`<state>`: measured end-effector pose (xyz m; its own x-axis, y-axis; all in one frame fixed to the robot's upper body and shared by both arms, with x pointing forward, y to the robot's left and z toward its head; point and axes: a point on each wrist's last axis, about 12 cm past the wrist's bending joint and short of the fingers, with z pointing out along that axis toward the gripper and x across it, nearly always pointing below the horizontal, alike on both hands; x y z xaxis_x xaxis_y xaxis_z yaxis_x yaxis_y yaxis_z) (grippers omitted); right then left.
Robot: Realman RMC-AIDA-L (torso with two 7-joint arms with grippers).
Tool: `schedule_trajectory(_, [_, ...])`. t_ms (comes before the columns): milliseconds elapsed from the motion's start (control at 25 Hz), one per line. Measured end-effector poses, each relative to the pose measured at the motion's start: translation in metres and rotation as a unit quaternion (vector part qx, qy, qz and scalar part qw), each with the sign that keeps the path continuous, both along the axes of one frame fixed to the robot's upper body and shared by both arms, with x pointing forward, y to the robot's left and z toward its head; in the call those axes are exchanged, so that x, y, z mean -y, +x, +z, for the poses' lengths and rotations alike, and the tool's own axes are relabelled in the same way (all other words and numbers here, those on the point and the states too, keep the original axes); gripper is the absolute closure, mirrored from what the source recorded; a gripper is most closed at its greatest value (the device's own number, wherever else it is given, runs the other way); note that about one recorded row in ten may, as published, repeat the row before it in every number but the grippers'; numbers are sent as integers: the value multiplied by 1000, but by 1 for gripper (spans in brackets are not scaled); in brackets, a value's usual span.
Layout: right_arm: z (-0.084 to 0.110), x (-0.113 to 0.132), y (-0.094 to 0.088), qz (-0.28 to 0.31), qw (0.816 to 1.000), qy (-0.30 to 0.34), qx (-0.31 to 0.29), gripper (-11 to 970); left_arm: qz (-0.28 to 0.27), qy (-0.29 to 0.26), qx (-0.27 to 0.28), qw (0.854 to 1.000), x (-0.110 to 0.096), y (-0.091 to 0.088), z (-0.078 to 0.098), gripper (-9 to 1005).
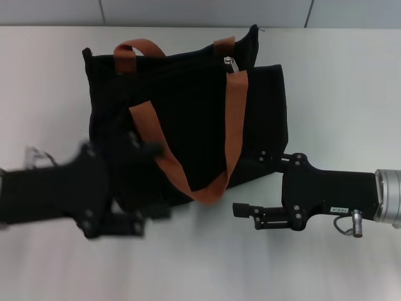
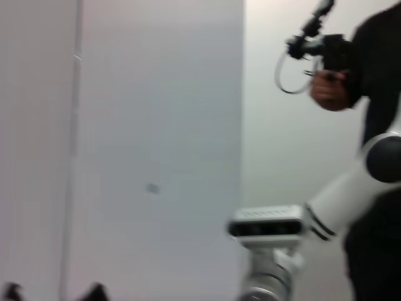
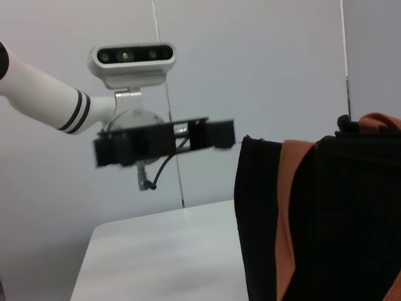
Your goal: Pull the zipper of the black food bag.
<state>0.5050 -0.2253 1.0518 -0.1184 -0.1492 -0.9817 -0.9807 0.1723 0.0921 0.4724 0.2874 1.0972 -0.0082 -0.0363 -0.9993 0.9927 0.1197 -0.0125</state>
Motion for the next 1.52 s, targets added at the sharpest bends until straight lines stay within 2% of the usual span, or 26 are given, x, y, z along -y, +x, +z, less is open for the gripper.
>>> schedule_trajectory(120, [-1, -2, -3, 11, 1000, -3, -3, 170, -20, 16, -14, 1000, 9, -3, -7, 181])
schedule_trajectory(240, [-6, -5, -9, 29, 999, -9, -12, 171, -5, 38, -36, 999, 13, -7, -24, 181])
schedule_trajectory(280, [-7, -5, -11, 31, 999, -10, -15, 171, -5, 38, -36, 999, 13, -7, -24, 181])
schedule_trajectory(440, [-16, -8, -20, 32, 999, -6, -14, 171, 32, 75, -42, 996, 11, -19, -52, 181])
schedule_trajectory(920, [-22, -8, -25, 28, 999, -15, -16, 171, 18, 97, -57, 993, 12, -27, -60, 182])
schedule_trajectory(1520, [-24, -9, -28, 28, 999, -15, -15, 171, 11, 91, -61, 994, 12, -30, -59, 182])
